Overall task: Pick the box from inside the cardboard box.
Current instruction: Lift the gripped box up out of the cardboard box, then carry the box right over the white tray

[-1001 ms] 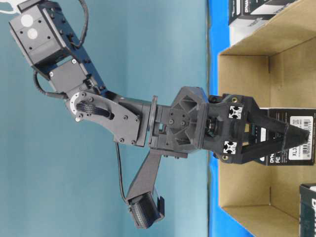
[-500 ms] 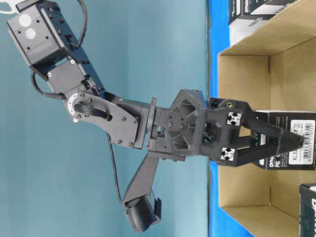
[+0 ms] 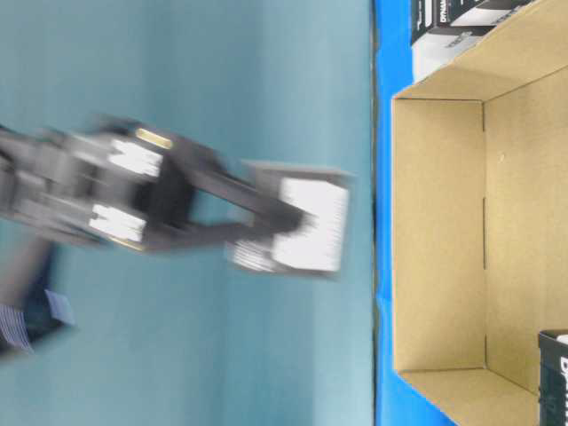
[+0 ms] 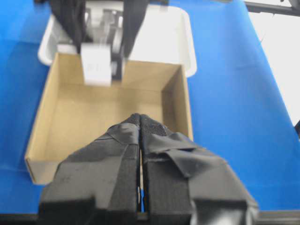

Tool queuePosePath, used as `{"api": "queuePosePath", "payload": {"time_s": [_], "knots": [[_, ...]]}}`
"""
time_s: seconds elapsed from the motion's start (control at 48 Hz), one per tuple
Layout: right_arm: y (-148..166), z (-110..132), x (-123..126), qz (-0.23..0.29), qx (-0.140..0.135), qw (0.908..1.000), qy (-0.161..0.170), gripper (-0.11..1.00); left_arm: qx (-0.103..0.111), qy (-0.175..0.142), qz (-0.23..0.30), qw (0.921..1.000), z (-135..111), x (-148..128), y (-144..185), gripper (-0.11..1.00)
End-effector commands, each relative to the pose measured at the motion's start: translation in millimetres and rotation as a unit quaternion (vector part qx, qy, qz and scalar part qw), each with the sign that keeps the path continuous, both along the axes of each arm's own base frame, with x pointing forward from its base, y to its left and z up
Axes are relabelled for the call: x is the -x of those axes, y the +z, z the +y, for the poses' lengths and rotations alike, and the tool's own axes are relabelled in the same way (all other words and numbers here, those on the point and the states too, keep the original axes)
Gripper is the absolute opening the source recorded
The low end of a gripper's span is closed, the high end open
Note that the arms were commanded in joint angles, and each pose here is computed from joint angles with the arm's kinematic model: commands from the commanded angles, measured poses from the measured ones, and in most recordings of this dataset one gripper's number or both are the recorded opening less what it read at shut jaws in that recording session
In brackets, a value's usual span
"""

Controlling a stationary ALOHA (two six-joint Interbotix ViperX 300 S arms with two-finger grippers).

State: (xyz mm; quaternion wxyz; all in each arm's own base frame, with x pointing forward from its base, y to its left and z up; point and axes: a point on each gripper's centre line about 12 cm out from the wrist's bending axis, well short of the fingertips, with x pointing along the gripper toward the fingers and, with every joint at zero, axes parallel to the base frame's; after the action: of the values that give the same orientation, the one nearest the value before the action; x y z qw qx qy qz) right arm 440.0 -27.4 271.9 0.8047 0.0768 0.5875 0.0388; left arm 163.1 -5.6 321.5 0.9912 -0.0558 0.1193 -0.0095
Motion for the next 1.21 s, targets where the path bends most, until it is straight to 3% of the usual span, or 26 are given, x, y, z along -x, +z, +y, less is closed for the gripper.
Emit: {"api": "queuePosePath", "payload": {"time_s": [0.0,0.354,0.563,0.834,0.938,1.063,1.188], "knots": [[36,3,13,-0.024,0.001,0.9997,0.004,0.62,0.0,0.0,-0.011,0.9999,0,-2,10,-0.03],[97,8,69,-0.035,0.007,0.9994,0.002,0.62,-0.003,0.0,-0.014,0.9999,0,0,11,-0.03],[103,14,95,-0.028,0.005,0.9996,0.001,0.62,0.0,0.001,-0.011,0.9999,0,-1,10,-0.03],[112,24,131,-0.041,-0.007,0.9989,-0.024,0.62,0.0,0.001,-0.01,1.0,0,-2,10,-0.03],[99,33,140,-0.022,-0.01,0.9996,-0.015,0.62,0.0,0.0,-0.009,1.0,0,-2,9,-0.03],[57,49,145,0.013,-0.011,0.9998,0.006,0.62,0.0,0.001,-0.009,1.0,0,-2,9,-0.03],[21,61,148,0.008,-0.014,0.9998,0.014,0.62,0.001,0.001,-0.01,0.9999,0,-2,10,-0.03]]}}
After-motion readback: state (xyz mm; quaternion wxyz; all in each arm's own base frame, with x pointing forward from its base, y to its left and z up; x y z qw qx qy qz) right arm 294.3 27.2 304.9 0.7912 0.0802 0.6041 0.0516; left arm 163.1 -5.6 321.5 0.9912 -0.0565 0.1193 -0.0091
